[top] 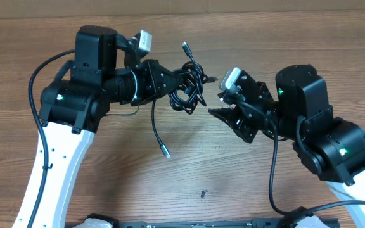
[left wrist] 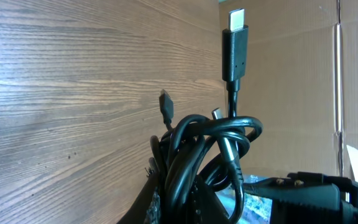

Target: Untangle cables

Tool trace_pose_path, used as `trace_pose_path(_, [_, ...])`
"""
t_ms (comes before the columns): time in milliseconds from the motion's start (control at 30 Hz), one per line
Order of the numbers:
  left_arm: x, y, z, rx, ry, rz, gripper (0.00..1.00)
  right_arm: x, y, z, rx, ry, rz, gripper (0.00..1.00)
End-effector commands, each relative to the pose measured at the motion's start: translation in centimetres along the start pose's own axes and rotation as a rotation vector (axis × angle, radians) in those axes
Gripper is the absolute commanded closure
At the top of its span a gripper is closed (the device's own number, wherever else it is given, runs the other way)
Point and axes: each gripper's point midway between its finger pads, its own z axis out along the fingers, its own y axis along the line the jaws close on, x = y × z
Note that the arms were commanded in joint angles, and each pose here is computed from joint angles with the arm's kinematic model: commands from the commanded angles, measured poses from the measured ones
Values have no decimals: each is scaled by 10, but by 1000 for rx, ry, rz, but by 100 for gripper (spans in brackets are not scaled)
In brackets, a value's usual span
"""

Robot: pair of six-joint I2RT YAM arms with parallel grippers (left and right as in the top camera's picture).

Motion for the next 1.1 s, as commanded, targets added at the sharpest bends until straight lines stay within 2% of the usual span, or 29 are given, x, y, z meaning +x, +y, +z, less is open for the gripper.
trace_pose_path(0, [2,-16,-3,30,-8,67,96,-3,5,0,-27,-14,45,60])
trace_pose_path(200, [9,-19,6,-3,-8,82,96,-1,4,6,-33,-2,51,55])
trace_pose_path(400, [18,-27,12,12,15,91,96,1,2,11,-37,12,57,57])
trace_pose_path(700, [20,-30,13,22,21,100,96,1,2,12,-37,10,56,78])
trace_pose_path(767, [21,-31,14,24,24,104,96,0,1,12,-36,7,55,96])
trace_pose_path(1067, [19,-32,14,27,17,108,96,3,6,12,-61,18,64,96])
